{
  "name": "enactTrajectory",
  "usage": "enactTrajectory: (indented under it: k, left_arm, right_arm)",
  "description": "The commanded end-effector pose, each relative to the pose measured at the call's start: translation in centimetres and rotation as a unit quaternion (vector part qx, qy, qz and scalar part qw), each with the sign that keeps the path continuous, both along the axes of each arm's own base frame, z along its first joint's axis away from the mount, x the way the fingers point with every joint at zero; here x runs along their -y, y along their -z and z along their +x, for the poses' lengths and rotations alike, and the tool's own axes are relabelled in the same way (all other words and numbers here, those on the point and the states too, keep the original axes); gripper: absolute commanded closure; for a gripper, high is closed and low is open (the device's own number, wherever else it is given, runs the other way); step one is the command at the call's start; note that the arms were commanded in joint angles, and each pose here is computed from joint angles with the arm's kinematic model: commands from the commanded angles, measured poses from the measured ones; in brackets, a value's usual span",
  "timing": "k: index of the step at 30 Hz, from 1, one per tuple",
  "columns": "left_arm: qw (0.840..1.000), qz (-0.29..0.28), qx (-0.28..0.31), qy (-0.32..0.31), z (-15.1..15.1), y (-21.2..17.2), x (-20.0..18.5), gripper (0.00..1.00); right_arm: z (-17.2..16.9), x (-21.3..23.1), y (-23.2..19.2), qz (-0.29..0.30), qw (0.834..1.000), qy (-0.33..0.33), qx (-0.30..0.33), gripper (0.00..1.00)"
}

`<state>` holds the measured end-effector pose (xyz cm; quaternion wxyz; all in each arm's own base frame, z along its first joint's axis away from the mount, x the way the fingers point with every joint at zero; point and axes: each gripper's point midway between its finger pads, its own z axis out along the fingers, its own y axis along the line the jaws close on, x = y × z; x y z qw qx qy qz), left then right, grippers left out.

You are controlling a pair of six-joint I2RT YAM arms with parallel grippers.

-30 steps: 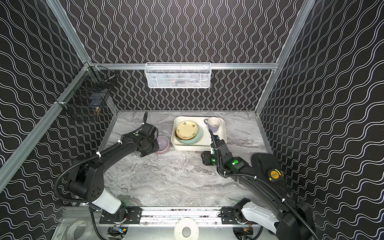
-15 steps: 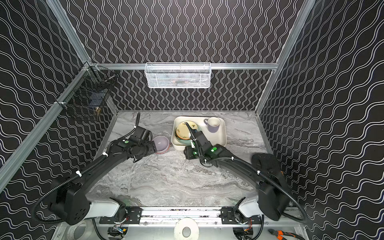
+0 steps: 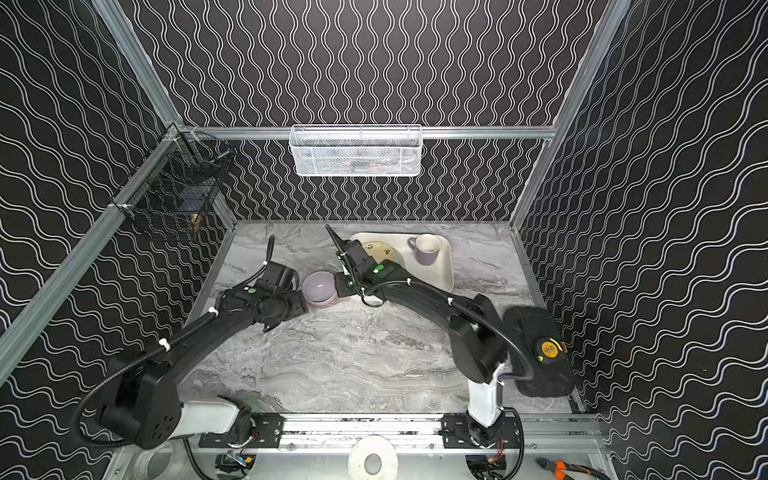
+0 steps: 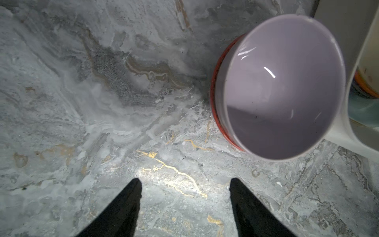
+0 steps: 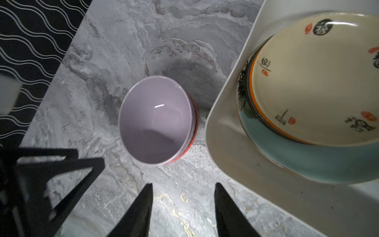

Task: Place the mixed dishes into the plastic bin
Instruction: 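Pinch the lavender bowl rim with the right gripper beside the left gripper, then lift the lavender bowl with the right gripper and lower it into the bin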

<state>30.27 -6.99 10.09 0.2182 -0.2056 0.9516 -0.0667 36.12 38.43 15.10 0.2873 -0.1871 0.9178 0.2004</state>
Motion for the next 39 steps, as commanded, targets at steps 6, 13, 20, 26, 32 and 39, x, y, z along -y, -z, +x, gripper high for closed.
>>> enactTrajectory:
  k: [6, 13, 20, 26, 32, 39]
  left_arm:
    - [0.998, -0.04, 0.049, -0.001, -1.4, -2.0, 0.2, 0.05]
    - [0.997, -0.036, 0.061, 0.01, -1.5, -2.9, 0.1, 0.03]
    - [0.998, -0.044, 0.051, 0.015, -1.0, -1.9, 0.1, 0.03]
    - [0.997, -0.05, 0.049, 0.013, -0.9, -1.7, 0.0, 0.03]
    - [0.998, -0.048, 0.048, 0.012, -0.9, -1.8, -0.1, 0.03]
    - [0.998, -0.047, 0.051, 0.009, -0.8, -2.3, -0.2, 0.04]
  right_arm:
    - [3.0, -1.9, 3.8, -0.067, 0.998, -0.008, -0.004, 0.54]
    - [4.7, -3.2, 5.5, -0.084, 0.996, -0.01, -0.005, 0.57]
    - [5.2, -3.6, 6.6, -0.094, 0.995, -0.012, -0.012, 0.71]
    - [5.5, -3.1, 5.8, -0.091, 0.996, -0.003, -0.004, 0.84]
    - [5.5, -2.5, 4.4, -0.073, 0.997, 0.002, 0.0, 0.91]
    - [5.4, -2.3, 3.7, -0.06, 0.998, 0.0, -0.004, 0.96]
